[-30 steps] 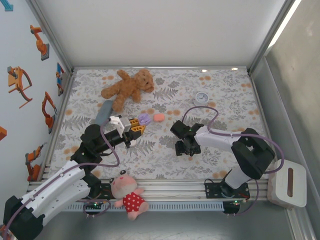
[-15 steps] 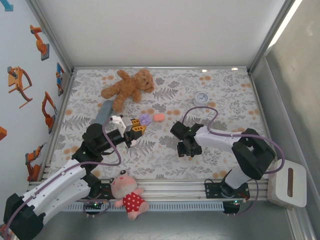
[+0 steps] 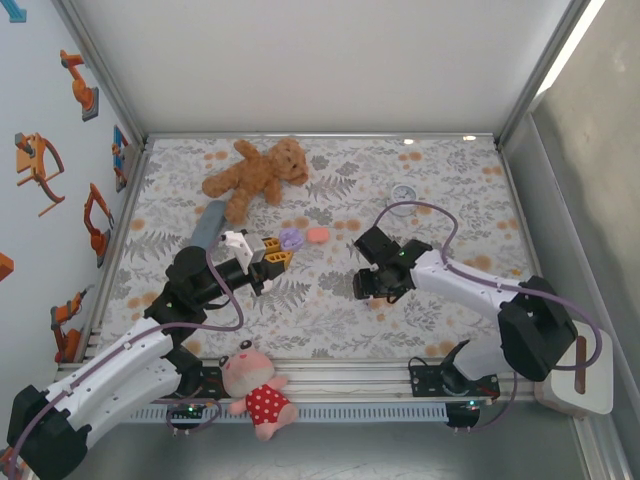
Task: Insert the wireless bluetooth earbuds into the charging case
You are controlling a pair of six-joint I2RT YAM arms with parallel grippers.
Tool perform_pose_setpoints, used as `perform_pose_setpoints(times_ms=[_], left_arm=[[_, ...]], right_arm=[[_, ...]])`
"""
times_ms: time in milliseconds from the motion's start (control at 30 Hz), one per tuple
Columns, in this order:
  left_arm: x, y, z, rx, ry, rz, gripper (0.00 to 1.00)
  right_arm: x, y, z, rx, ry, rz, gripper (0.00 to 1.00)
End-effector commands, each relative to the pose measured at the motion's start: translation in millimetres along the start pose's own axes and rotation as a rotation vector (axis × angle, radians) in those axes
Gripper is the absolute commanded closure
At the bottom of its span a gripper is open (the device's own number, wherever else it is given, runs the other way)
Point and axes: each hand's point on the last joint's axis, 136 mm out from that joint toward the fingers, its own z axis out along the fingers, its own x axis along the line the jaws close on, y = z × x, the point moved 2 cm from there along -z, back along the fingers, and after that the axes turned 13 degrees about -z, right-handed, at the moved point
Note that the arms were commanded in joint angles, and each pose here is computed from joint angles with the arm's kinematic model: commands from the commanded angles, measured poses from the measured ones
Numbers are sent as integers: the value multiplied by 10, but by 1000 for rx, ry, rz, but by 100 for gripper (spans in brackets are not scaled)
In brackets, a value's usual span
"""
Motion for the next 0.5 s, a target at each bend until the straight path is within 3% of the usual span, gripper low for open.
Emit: perform_pose_setpoints(times_ms=[0,467], left_arm=[[-69,160,-4,-31,-22,17,100],[-58,153,-19,-17,-9,15,100]], right_arm=[[48,-34,56,42,63,-43,46],[72,-51,311,161,70,-101,57]])
